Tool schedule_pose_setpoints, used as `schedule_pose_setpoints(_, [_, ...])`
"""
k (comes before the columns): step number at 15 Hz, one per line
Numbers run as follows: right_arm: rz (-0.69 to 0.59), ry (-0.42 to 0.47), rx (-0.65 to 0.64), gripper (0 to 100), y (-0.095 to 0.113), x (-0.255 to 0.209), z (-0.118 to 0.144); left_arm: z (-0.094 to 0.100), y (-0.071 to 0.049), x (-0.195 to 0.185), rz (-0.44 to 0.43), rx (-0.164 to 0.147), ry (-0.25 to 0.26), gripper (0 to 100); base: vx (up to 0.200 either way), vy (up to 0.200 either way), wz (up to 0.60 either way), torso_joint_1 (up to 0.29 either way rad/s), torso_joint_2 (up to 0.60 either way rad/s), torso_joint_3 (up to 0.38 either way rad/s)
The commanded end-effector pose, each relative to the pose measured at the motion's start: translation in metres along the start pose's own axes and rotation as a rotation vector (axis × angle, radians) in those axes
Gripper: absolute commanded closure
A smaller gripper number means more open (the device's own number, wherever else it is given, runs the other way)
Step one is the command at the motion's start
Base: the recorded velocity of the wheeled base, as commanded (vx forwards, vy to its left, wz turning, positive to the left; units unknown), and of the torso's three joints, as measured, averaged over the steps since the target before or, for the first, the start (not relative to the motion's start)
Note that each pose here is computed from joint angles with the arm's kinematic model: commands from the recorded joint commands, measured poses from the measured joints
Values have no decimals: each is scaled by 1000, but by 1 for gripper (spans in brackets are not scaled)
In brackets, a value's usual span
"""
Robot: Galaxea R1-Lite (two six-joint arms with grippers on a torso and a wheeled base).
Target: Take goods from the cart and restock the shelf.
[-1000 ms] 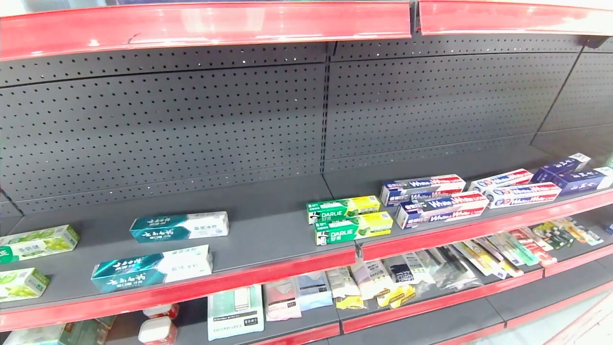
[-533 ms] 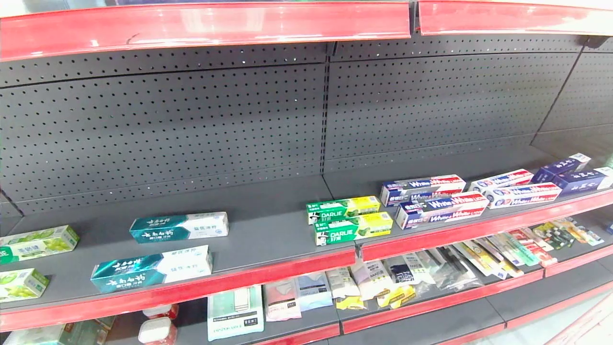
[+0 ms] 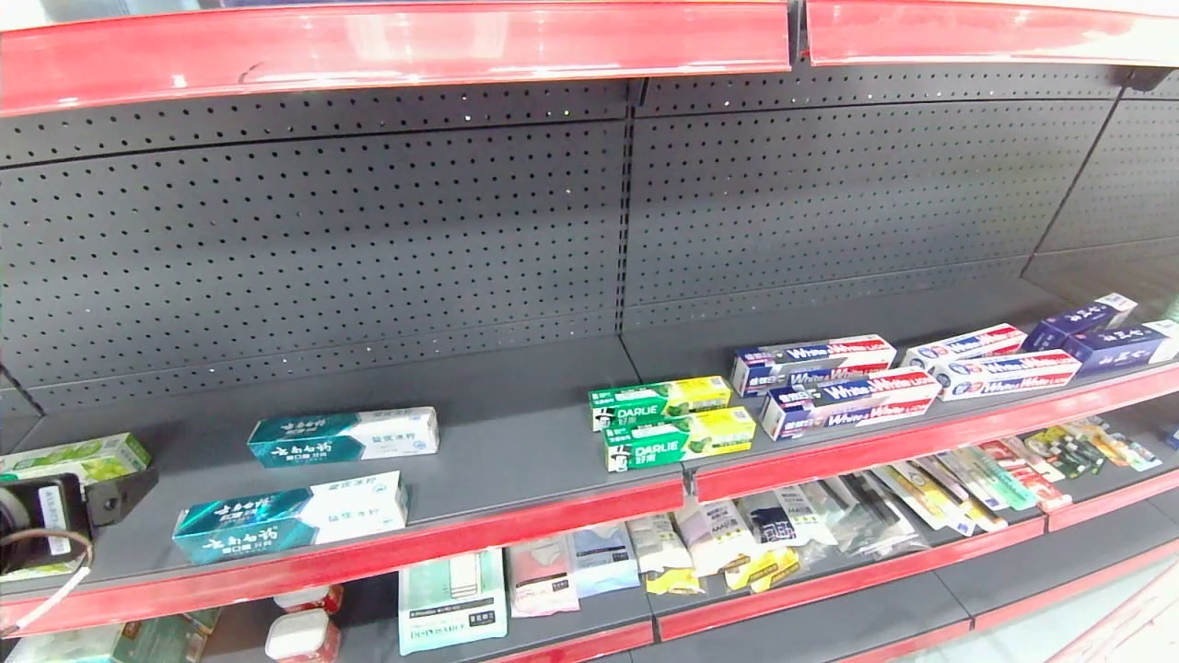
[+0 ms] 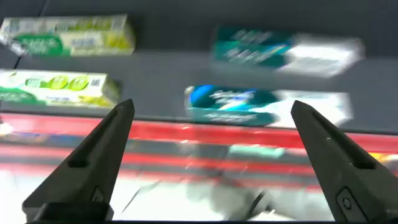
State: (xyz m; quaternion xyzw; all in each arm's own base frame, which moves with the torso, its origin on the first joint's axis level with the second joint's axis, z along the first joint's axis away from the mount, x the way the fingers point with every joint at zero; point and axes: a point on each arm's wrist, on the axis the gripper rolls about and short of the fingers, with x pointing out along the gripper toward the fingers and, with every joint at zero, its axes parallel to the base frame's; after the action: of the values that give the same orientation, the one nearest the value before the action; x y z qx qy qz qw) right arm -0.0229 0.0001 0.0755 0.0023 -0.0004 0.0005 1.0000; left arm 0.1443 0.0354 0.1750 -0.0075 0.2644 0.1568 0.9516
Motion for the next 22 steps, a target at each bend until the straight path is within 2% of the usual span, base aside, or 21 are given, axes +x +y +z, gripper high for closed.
schedule_pose_setpoints(1, [0,2,0,0,0,0,0,4,6,51,37,45,163,0,0,0,0,0,0,0])
schedule_pose_setpoints(3, [0,1,0,0,0,0,0,7,8,52,45,140,169,0,0,0,0,0,0,0])
schedule_pose_setpoints(5, [0,1,0,0,0,0,0,14,25,51,101,251,197,0,0,0,0,0,0,0])
schedule_pose_setpoints(6, [0,1,0,0,0,0,0,14,25,51,101,251,197,0,0,0,0,0,0,0])
schedule_pose_setpoints(7, [0,1,0,0,0,0,0,17,38,54,133,286,244,0,0,0,0,0,0,0])
schedule_pose_setpoints(11, [0,1,0,0,0,0,0,2,55,75,167,224,357,0,0,0,0,0,0,0])
schedule_pose_setpoints(15, [0,1,0,0,0,0,0,-4,57,85,150,213,394,0,0,0,0,0,0,0])
schedule_pose_setpoints(20, [0,1,0,0,0,0,0,-7,58,94,153,215,402,0,0,0,0,0,0,0])
schedule_pose_setpoints(22, [0,1,0,0,0,0,0,-10,57,100,143,218,422,0,0,0,0,0,0,0])
